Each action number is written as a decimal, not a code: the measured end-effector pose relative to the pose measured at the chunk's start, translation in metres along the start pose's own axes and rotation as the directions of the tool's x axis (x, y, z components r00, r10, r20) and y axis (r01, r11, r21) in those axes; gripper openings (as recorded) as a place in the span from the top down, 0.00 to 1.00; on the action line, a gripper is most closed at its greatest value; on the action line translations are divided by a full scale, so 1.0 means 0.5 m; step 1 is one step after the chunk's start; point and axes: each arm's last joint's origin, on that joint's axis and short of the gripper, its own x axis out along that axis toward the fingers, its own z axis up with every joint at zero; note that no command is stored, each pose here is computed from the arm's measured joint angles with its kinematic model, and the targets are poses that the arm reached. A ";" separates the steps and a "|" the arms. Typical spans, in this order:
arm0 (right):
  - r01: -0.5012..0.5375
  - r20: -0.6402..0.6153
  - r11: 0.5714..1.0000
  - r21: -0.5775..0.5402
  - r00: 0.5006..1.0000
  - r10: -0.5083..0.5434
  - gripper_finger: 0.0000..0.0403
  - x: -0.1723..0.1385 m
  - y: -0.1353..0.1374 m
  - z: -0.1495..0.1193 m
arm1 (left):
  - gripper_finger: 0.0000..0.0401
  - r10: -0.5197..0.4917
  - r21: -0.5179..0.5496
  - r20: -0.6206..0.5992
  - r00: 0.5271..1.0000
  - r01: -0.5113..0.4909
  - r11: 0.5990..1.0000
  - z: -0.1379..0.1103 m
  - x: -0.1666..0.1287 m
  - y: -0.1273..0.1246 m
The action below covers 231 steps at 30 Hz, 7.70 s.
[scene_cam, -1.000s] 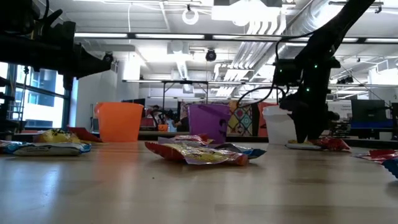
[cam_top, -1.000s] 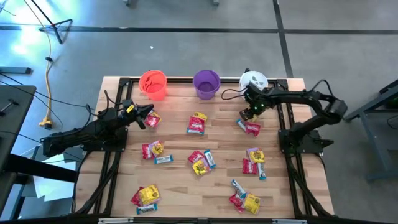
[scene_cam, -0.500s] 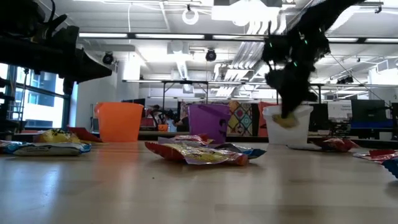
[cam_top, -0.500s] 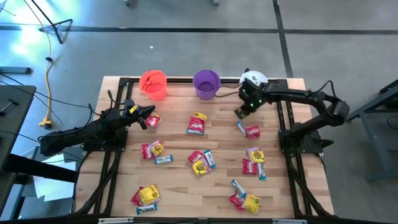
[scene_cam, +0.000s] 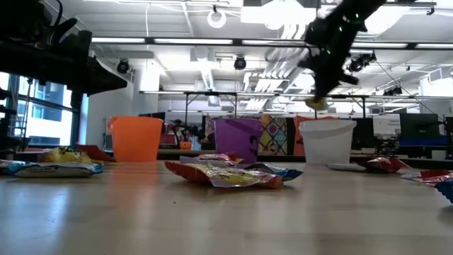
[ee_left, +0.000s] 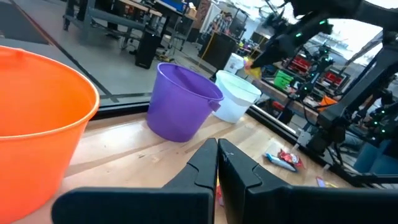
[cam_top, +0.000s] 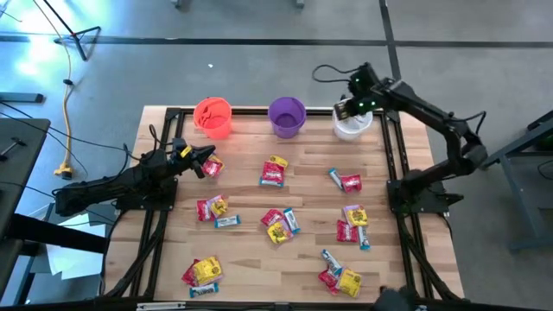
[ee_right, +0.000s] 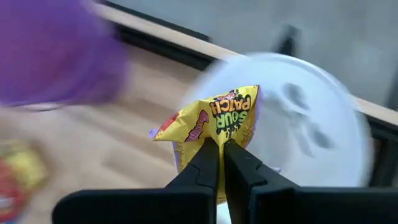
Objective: Sort candy
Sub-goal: Put the yellow candy into the white bucket, then put the red candy into the purple bucket
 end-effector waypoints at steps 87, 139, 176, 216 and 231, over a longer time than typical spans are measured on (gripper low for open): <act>-0.440 0.268 0.829 -0.345 0.800 0.536 1.00 -0.084 0.149 -0.165 | 0.58 -0.124 -0.175 -0.834 0.538 -0.045 0.984 -0.110 0.454 -0.048; -0.402 0.289 0.834 -0.378 0.805 0.519 1.00 -0.084 0.149 -0.163 | 1.00 0.062 0.244 -0.749 0.660 0.188 0.951 0.325 0.529 -0.103; -0.397 0.289 0.832 -0.387 0.805 0.519 1.00 -0.084 0.149 -0.163 | 0.81 -0.074 -0.077 -0.885 0.460 0.014 0.997 -0.061 0.373 -0.014; -0.372 0.300 0.836 -0.403 0.809 0.505 1.00 -0.084 0.148 -0.162 | 1.00 -0.040 0.128 -0.604 0.796 0.147 0.981 0.263 0.452 -0.154; -0.372 0.300 0.836 -0.403 0.809 0.505 1.00 -0.084 0.148 -0.162 | 1.00 0.037 0.223 -0.623 0.781 0.133 0.966 0.251 0.600 -0.052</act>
